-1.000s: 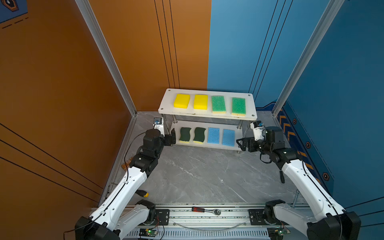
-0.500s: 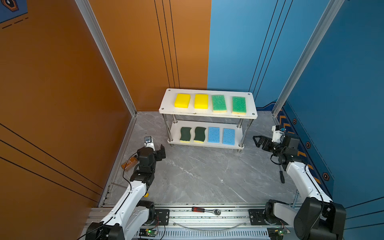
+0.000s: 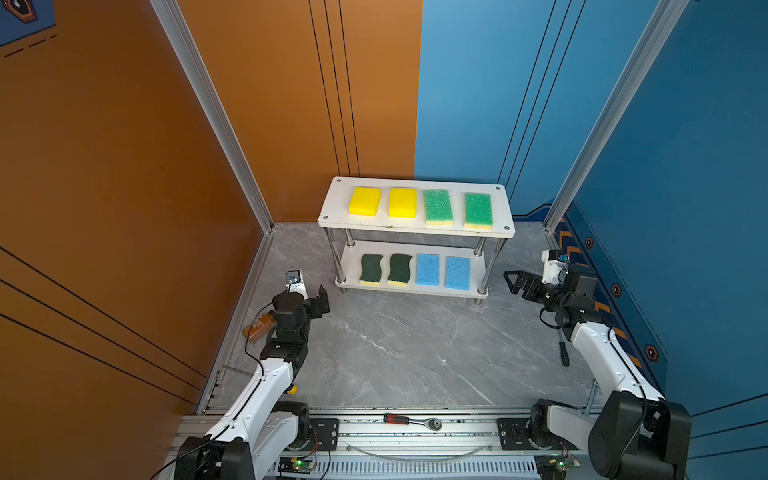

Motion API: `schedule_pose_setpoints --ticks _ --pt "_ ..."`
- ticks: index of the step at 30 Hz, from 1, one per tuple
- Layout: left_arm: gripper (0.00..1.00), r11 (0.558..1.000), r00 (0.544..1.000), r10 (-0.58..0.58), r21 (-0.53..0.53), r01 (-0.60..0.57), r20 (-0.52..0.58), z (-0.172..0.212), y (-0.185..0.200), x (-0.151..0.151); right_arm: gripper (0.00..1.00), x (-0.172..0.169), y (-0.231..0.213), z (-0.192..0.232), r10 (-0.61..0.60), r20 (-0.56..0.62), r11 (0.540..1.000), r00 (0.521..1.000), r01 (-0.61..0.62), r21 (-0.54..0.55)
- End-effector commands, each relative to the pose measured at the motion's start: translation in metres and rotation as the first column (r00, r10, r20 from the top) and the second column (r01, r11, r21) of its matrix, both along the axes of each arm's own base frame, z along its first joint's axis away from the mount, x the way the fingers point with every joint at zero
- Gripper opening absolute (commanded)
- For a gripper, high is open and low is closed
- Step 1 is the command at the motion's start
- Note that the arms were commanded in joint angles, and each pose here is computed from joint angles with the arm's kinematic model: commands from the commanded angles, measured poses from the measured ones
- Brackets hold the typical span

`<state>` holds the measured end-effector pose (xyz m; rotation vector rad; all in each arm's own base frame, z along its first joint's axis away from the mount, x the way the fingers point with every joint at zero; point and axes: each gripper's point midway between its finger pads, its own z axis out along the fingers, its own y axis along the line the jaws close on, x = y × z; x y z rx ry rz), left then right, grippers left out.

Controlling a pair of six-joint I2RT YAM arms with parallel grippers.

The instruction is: Place and organize the cleaning sponges onto the shelf

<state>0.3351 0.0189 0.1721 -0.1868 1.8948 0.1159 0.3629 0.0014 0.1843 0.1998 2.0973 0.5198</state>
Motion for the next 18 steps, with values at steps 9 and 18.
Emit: schedule_pose_setpoints --ticks 9,18 --pt "0.98 0.999 1.0 -0.029 -0.014 0.029 0.003 -0.017 0.002 0.007 1.0 0.001 0.001 -0.016 0.006 -0.029 1.0 1.0 -0.006 -0.011" --pt "0.98 0.999 0.999 -0.032 -0.009 0.032 -0.004 -0.034 0.005 0.015 1.0 0.002 -0.003 -0.033 -0.008 -0.051 0.999 0.999 0.006 -0.039"
